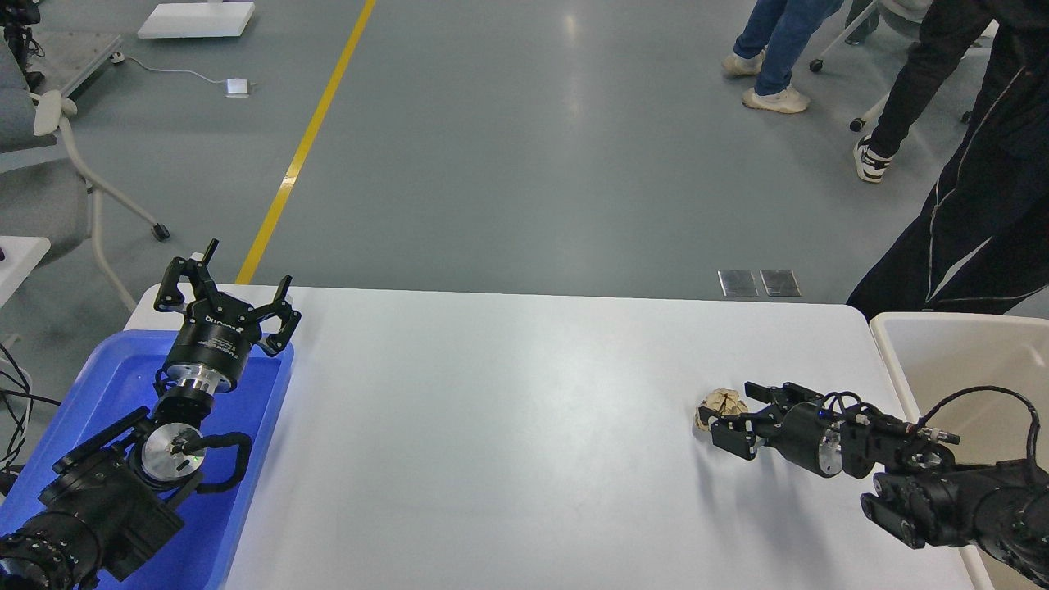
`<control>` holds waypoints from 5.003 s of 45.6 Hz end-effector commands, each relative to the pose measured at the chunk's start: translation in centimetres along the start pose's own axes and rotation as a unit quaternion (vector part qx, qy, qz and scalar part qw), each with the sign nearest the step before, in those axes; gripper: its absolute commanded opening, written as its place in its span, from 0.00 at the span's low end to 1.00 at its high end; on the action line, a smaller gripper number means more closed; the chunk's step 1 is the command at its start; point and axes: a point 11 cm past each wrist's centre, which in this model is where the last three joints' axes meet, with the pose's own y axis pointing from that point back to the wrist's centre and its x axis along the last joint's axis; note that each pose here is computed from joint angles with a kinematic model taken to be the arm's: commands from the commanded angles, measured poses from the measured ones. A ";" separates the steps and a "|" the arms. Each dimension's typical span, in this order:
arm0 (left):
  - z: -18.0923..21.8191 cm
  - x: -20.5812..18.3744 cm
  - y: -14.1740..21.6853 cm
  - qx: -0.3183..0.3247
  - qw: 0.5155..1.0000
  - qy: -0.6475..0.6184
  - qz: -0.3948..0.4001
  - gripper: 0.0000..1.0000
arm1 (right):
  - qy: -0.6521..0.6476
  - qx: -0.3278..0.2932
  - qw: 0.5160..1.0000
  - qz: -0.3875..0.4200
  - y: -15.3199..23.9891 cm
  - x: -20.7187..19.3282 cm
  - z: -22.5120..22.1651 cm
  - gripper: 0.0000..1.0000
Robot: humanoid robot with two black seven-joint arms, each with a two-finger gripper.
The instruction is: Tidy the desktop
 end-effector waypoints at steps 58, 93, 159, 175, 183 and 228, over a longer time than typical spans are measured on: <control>0.0 0.0 0.0 0.000 1.000 0.000 0.000 1.00 | 0.007 -0.020 1.000 -0.013 0.8 0.0 1.7 0.00; 0.0 0.0 0.0 0.000 1.000 0.000 0.000 1.00 | -0.240 -0.005 0.955 0.174 11.8 17.4 9.4 0.00; 0.0 0.0 0.0 0.000 1.000 0.000 0.000 1.00 | -0.404 -0.553 0.712 0.154 28.2 5.0 25.5 0.00; 0.0 0.0 0.0 0.000 1.000 0.000 0.000 1.00 | -0.425 -0.567 0.697 0.114 25.2 -1.6 22.5 0.00; 0.0 0.0 0.0 0.000 1.000 0.000 0.000 1.00 | -0.437 -0.565 0.694 0.098 24.2 -4.0 21.1 0.00; 0.0 0.0 0.0 0.000 1.000 0.000 0.000 1.00 | -0.460 -0.553 0.681 0.137 21.0 -4.8 19.5 0.98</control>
